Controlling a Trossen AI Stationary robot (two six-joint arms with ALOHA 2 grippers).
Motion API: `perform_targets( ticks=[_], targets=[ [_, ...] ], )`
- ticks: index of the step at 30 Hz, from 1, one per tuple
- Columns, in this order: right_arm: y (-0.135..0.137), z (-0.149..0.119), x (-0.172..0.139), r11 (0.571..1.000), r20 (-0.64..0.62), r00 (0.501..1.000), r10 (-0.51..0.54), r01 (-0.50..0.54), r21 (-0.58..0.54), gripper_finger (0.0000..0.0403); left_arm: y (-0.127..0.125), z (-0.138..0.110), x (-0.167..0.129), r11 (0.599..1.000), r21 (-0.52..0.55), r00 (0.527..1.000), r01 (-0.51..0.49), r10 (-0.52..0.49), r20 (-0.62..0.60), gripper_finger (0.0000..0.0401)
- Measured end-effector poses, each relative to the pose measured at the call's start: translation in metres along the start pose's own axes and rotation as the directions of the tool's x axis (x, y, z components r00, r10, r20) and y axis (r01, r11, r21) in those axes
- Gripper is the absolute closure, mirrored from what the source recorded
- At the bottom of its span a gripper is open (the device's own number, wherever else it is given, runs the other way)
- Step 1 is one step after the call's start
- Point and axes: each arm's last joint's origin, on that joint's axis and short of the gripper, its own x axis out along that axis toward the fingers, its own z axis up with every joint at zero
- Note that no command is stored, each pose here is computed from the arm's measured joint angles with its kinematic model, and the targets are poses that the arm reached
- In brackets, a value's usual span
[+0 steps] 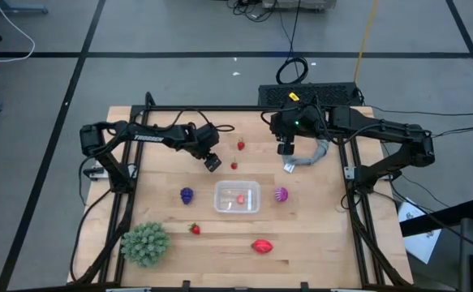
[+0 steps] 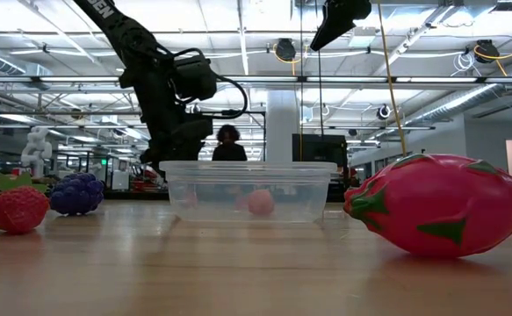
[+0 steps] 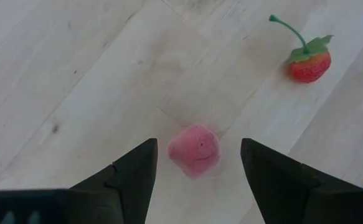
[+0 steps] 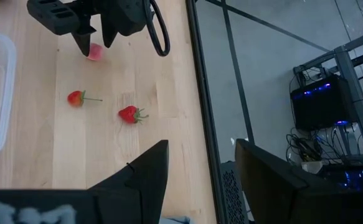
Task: Pick and placing Produce into tupperware
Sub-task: Put the peach into the bin
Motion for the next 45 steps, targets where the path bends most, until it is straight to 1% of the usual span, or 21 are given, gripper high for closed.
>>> perform_targets(
  ticks=[5,13,29,32,39,42,45],
  targets=[
    [0.0,0.0,0.0,1.0,0.0,1.0,0.0,0.0,0.0,0.0226,0.0,0.0,0.0,1.0,-0.003,1.0,-0.001,0.001,-0.002,0.0164],
    [0.0,0.0,0.0,1.0,0.0,1.0,0.001,-0.001,0.0,0.0226,0.002,-0.004,0.016,1.0,-0.023,0.998,-0.004,0.002,-0.056,0.0164],
    [0.0,0.0,0.0,1.0,0.0,1.0,0.001,-0.001,0.0,0.0226,0.003,-0.003,0.017,1.0,-0.02,0.999,-0.003,0.002,-0.049,0.0166],
    [0.0,0.0,0.0,1.0,0.0,1.0,0.001,-0.001,0.0,0.0226,0.003,-0.003,0.016,1.0,-0.02,0.999,-0.003,0.002,-0.05,0.0182],
    [0.0,0.0,0.0,1.0,0.0,1.0,0.001,-0.001,0.0,0.0226,0.003,-0.003,0.016,1.0,-0.007,0.999,0.003,-0.004,-0.051,0.0245],
    [0.0,0.0,0.0,1.0,0.0,1.0,0.001,-0.001,0.0,0.0226,0.003,-0.003,0.016,1.0,-0.004,0.999,0.004,-0.005,-0.051,0.0259],
    [0.0,0.0,0.0,1.0,0.0,1.0,0.001,-0.001,0.0,0.0226,0.003,-0.003,0.016,1.0,-0.005,0.999,0.005,-0.005,-0.05,0.0263]
  ],
)
